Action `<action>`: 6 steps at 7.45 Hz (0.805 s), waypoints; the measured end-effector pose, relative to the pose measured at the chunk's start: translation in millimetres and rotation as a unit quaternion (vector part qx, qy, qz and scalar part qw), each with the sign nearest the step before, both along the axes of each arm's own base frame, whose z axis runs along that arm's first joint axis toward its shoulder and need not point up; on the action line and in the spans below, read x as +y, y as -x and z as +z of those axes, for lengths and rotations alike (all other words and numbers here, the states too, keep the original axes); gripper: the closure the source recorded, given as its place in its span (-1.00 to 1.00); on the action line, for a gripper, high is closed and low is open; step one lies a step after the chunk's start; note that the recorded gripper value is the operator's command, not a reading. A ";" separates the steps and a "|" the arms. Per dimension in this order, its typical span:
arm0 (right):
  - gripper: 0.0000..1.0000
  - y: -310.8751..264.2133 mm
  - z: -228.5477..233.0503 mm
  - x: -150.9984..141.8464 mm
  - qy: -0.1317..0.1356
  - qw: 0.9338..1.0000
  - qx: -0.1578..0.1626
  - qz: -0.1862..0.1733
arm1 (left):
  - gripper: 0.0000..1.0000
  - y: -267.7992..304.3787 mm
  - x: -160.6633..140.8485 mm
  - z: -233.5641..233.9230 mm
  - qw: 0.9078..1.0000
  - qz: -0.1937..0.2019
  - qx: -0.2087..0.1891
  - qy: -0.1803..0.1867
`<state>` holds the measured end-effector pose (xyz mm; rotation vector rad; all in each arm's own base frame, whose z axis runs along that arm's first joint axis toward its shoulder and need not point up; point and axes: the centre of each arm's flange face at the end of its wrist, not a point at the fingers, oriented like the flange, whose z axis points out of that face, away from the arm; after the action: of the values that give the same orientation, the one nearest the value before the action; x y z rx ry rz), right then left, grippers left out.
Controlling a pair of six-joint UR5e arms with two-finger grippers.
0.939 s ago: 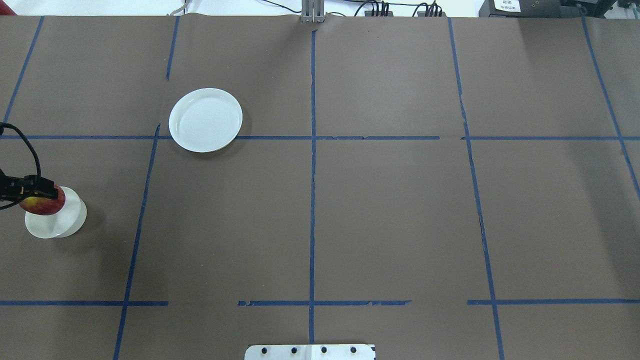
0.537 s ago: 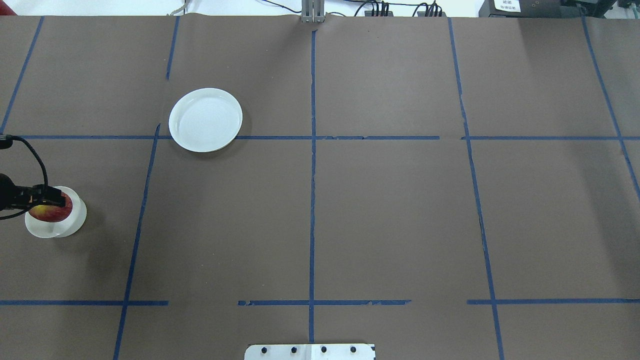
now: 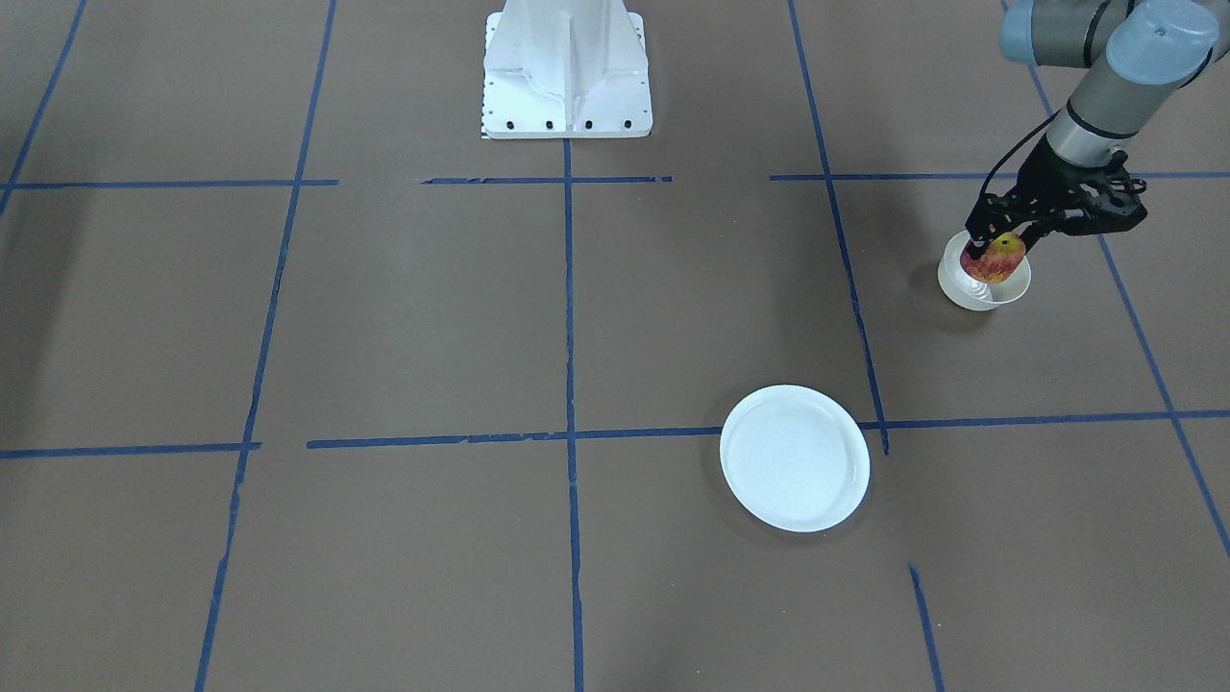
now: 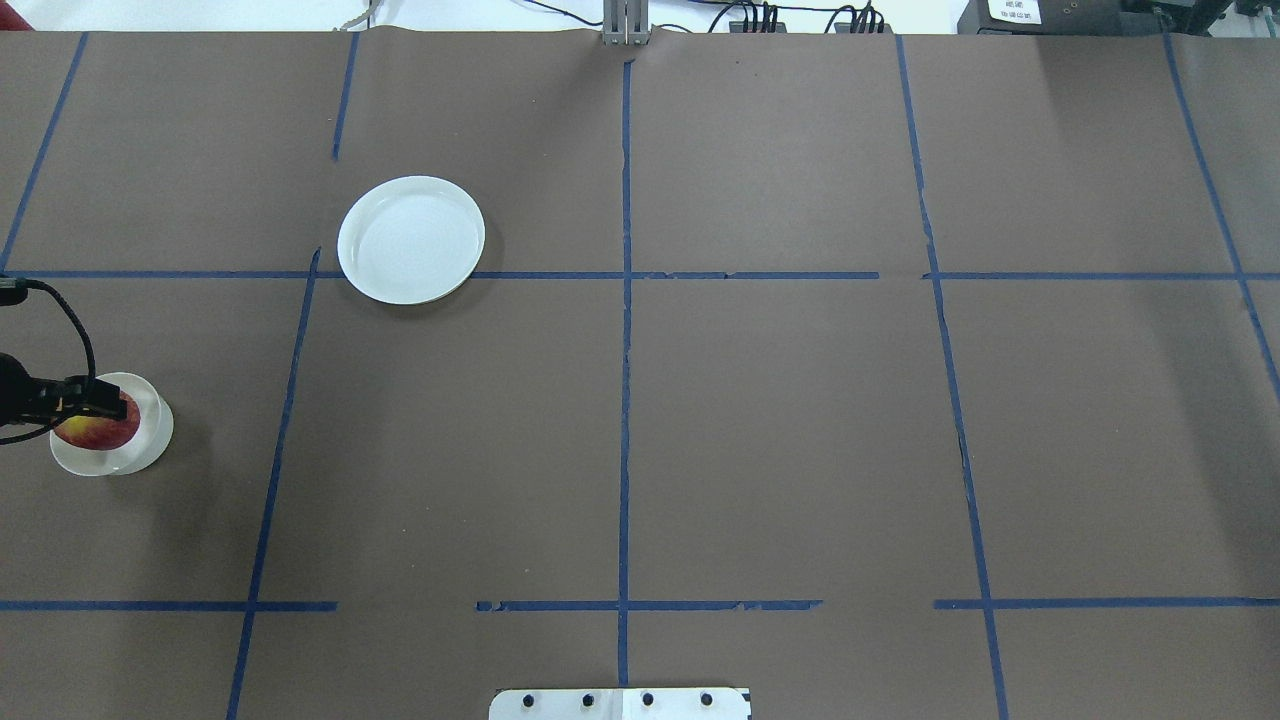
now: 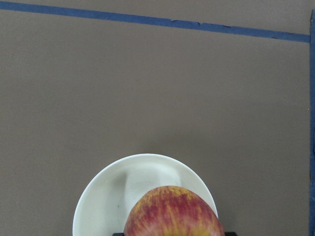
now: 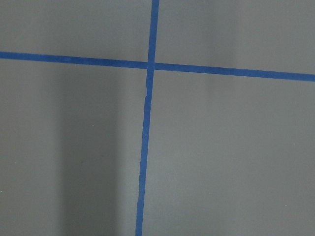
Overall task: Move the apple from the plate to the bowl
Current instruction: 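Lower the apple into the white bowl and open the left gripper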
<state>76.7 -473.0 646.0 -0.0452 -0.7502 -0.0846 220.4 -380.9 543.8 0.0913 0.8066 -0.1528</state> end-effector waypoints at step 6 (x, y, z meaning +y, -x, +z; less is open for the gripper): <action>-1.00 0.0 0.0 0.0 0.000 1.000 0.000 0.000 | -1.00 -6.4 -1.1 13.5 1.000 0.008 -0.003 0.013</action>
<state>76.7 -473.0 646.0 -0.0452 -0.7502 -0.0846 226.8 -382.0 557.3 0.0601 0.7986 -0.1473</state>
